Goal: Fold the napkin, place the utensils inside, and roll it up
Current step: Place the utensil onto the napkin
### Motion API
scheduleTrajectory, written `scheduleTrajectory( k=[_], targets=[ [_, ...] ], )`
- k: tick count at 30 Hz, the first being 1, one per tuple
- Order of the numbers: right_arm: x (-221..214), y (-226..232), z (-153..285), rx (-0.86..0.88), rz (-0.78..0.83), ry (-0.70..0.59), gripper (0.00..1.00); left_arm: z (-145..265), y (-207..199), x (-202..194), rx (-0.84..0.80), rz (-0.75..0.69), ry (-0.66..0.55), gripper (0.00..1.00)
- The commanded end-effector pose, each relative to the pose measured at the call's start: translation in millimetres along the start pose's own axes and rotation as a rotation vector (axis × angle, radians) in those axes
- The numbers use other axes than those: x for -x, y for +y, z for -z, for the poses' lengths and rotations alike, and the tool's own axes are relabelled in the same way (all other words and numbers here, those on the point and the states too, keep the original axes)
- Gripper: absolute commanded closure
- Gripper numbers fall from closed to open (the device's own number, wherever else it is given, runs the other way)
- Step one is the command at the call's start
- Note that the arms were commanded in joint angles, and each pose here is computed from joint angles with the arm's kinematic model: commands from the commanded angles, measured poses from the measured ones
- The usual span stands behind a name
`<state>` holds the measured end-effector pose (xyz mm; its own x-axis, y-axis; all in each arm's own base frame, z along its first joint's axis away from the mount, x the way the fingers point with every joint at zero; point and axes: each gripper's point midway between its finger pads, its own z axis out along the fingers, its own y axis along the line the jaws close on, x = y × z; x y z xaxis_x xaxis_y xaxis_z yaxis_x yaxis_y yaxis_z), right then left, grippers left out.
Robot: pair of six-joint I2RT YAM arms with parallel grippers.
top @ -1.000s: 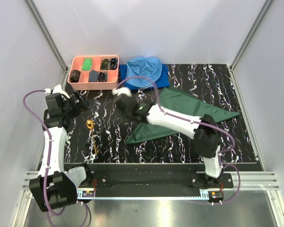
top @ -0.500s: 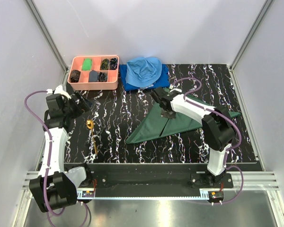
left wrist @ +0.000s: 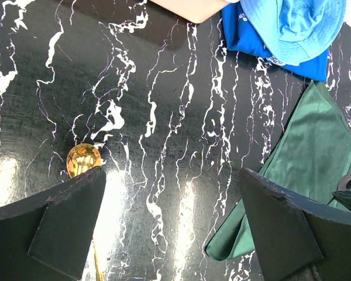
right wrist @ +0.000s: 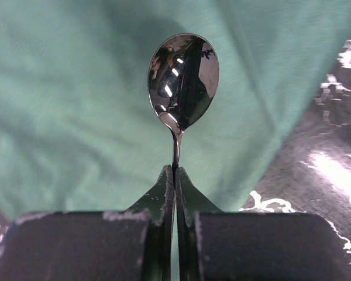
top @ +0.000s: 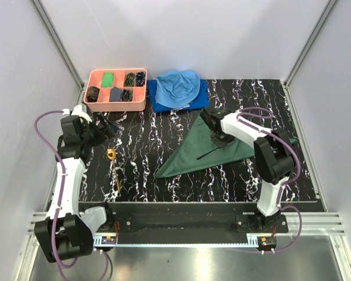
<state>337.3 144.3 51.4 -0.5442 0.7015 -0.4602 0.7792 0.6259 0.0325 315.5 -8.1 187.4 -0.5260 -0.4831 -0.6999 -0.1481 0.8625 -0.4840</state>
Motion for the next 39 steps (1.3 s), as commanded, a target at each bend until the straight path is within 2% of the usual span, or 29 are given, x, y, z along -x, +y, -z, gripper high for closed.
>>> scheduleTrajectory(
  k=[1, 12, 28, 30, 31, 33, 34, 35, 37, 39],
  targets=[
    [12.0, -20.1, -4.8, -0.078, -0.138, -0.009, 1.0, 4.3, -14.5, 11.0, -0.057, -0.035, -0.045, 0.01],
    [19.3, -22.2, -29.7, -0.146, -0.153, -0.012, 1.0, 2.4, -15.5, 7.5, -0.063, -0.036, -0.03, 0.01],
    [24.8, -15.2, -35.6, -0.15, -0.193, -0.029, 1.0, 1.0, -15.9, 5.4, -0.067, -0.04, -0.021, 0.01],
    [24.9, -14.9, -34.4, -0.141, -0.188, -0.026, 0.92, 0.1, -14.1, 3.3, -0.061, -0.037, -0.015, 0.01],
    [27.0, -9.0, -30.5, -0.107, -0.194, -0.026, 0.79, 0.3, -13.1, 4.1, -0.054, -0.039, -0.019, 0.01],
    [31.4, -5.2, -25.5, -0.074, -0.17, -0.03, 0.59, -0.9, -10.1, 2.4, -0.043, -0.039, -0.015, 0.01],
    [36.8, -0.1, -19.2, -0.041, -0.166, -0.039, 0.35, -2.1, -7.9, 1.6, -0.034, -0.039, -0.014, 0.01],
    [39.1, 0.6, -16.4, -0.03, -0.137, -0.047, 0.26, -3.3, -5.5, 1.0, -0.025, -0.038, -0.012, 0.01],
    [50.3, 8.0, -4.6, 0.027, -0.133, -0.07, 0.17, -5.4, 1.0, -1.2, 0.003, -0.032, -0.008, 0.01],
    [52.6, 10.4, 2.2, 0.075, -0.083, -0.075, 0.12, -7.7, 8.6, -3.1, 0.035, -0.033, -0.001, 0.01]
  ],
)
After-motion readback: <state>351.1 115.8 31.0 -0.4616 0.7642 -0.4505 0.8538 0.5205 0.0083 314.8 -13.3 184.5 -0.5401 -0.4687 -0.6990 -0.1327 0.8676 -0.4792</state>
